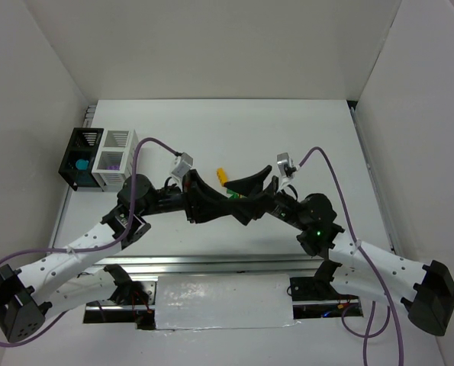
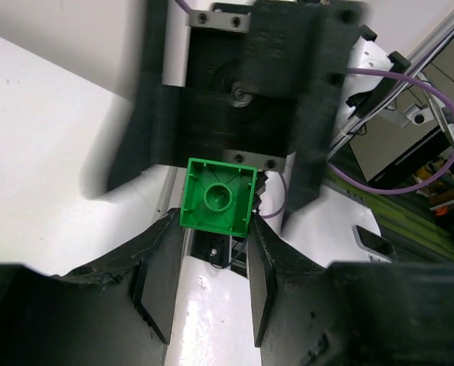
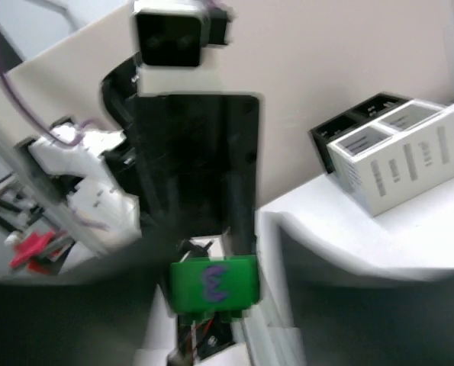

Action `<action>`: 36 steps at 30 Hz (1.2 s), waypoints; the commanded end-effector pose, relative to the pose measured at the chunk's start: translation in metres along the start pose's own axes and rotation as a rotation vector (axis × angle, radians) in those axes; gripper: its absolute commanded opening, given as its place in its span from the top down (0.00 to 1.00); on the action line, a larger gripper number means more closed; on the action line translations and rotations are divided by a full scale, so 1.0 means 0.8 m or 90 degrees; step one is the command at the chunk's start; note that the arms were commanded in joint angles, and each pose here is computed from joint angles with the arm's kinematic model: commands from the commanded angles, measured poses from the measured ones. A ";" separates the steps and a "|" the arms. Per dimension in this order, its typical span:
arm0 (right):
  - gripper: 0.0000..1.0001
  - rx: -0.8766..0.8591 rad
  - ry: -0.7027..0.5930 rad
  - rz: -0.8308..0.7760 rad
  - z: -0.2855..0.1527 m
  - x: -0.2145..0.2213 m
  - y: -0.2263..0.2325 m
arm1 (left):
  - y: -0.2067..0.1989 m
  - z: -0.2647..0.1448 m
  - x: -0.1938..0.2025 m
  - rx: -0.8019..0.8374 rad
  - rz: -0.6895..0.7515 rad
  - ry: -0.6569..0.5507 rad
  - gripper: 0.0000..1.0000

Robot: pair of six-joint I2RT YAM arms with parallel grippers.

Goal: Sort the legos into containers by color

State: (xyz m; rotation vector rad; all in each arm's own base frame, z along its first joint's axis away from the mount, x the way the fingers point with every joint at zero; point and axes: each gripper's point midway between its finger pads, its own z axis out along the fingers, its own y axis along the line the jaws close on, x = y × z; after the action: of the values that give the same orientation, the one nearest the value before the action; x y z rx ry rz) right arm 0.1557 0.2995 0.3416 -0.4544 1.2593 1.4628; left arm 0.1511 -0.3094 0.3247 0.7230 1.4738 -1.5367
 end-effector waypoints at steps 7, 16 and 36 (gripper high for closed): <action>0.00 0.123 -0.026 -0.001 -0.013 -0.020 -0.048 | -0.019 -0.005 -0.040 -0.006 0.071 -0.056 1.00; 0.00 0.218 -0.114 -0.018 -0.044 -0.062 -0.072 | 0.032 -0.009 -0.034 -0.144 0.052 -0.033 1.00; 0.00 0.328 -0.132 -0.042 -0.105 -0.092 -0.075 | 0.367 -0.366 -0.153 -1.132 -0.207 -0.113 1.00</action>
State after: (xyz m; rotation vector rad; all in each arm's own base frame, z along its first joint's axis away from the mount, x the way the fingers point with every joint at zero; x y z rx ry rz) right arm 0.2029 0.1803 0.3442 0.0103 1.3481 1.0461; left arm 0.4143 -0.0115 0.2715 -0.5695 2.0252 -0.1690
